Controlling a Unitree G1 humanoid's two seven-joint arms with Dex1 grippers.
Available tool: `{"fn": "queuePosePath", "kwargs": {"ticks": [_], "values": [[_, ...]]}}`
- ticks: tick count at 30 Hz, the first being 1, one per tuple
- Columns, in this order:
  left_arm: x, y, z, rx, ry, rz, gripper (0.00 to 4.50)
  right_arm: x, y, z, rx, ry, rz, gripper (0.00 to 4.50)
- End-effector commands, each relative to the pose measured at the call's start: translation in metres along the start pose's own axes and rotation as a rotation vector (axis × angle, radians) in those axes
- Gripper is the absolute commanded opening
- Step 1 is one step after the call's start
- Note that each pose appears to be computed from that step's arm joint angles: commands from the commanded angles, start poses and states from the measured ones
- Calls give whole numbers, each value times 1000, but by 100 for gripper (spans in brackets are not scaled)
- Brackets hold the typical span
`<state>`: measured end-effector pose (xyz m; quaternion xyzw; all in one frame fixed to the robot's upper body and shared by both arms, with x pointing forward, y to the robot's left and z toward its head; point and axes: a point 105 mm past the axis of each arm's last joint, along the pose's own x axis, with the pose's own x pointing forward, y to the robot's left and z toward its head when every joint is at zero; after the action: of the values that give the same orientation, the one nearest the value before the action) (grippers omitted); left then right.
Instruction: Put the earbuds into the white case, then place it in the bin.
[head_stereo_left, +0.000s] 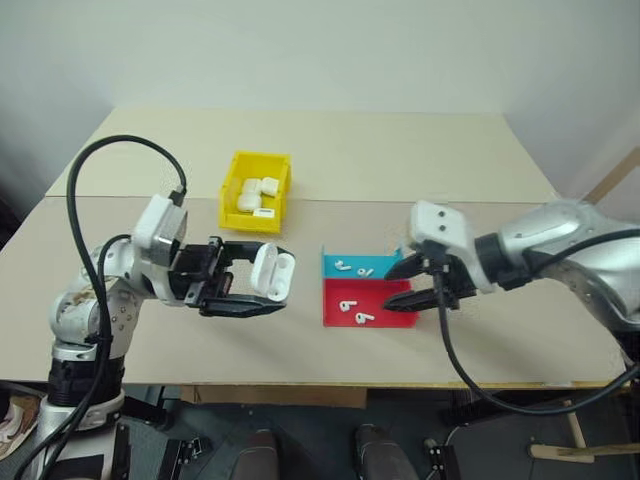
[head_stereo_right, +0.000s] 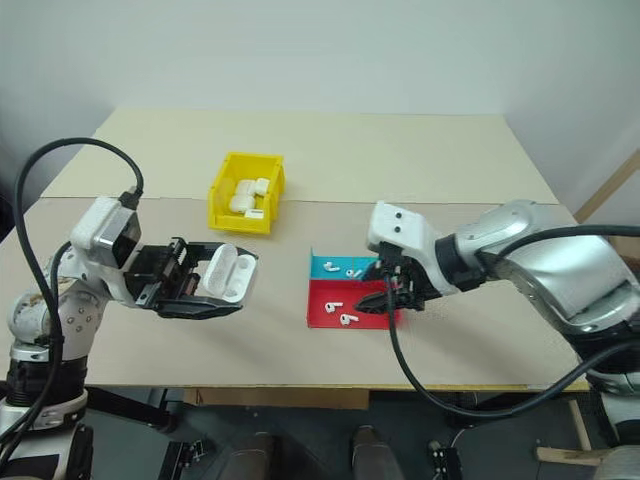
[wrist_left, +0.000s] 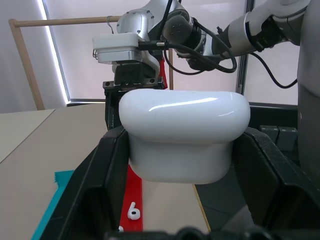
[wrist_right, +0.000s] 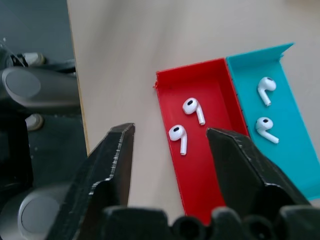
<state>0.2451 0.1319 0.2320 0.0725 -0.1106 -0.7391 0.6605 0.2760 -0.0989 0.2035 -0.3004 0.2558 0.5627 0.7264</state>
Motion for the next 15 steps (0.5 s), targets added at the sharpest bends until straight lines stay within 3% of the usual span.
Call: {"fn": "queuePosePath", "kwargs": {"ticks": [1, 15], "values": [[-2, -2, 3, 33, 17, -7, 279, 11, -2, 0, -9, 81, -23, 287], [6, -5, -4, 33, 18, -33, 279, 64, -7, -12, -48, 304, -11, 287]]}}
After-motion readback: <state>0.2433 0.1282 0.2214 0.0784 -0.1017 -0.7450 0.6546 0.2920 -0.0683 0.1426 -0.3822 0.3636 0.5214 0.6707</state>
